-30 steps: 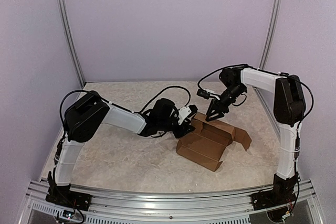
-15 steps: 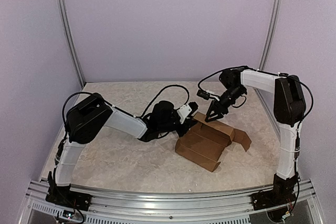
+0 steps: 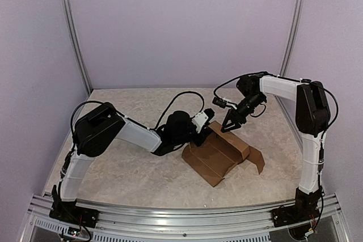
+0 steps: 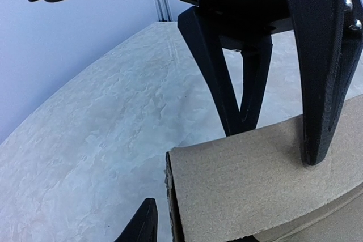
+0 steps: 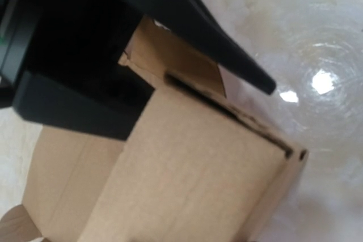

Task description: Fold the paper box

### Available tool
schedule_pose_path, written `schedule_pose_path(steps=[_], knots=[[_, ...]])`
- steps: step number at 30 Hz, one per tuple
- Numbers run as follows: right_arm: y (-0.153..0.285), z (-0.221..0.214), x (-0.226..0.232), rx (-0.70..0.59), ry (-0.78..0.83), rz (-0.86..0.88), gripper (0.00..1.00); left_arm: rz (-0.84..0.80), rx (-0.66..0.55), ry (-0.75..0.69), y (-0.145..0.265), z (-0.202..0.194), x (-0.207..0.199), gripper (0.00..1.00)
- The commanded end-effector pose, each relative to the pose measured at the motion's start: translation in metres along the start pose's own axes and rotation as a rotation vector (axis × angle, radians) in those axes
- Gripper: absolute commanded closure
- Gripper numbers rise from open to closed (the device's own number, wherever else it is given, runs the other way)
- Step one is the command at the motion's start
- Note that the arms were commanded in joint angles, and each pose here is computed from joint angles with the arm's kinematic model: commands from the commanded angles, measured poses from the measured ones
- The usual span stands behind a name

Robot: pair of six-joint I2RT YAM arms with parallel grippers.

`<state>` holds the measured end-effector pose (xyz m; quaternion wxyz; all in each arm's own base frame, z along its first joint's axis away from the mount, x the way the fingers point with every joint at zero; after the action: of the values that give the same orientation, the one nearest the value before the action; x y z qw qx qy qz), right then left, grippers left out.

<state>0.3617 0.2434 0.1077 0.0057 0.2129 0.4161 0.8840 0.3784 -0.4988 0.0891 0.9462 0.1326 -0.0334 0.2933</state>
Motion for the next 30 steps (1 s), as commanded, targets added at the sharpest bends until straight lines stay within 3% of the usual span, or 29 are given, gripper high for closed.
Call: schedule_pose_path(steps=[1, 6, 20, 30], knots=[[-0.003, -0.004, 0.005, 0.027, -0.007, 0.005, 0.54, -0.028, -0.011, -0.013, -0.003, -0.005, -0.009, 0.66], [-0.003, -0.003, 0.005, 0.025, -0.007, 0.005, 0.54, -0.05, -0.016, -0.001, 0.001, -0.015, -0.013, 0.59], [-0.002, -0.001, 0.001, 0.021, -0.016, -0.015, 0.53, -0.088, -0.008, 0.07, -0.002, -0.037, 0.0, 0.55], [0.003, 0.006, 0.003, -0.009, -0.017, -0.029, 0.53, -0.096, 0.013, 0.038, 0.0, -0.04, -0.008, 0.75]])
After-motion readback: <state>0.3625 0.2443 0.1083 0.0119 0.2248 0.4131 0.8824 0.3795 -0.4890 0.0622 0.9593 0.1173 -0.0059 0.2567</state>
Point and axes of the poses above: each gripper's point midway between its finger pads, its own y axis back along the fingers, its own x axis along the line the jaws close on, z = x × y, the point moved 1 cm from there along y, back along the fingers, and after that the axes turned 3 degrees about y, right-handed, at the moved point
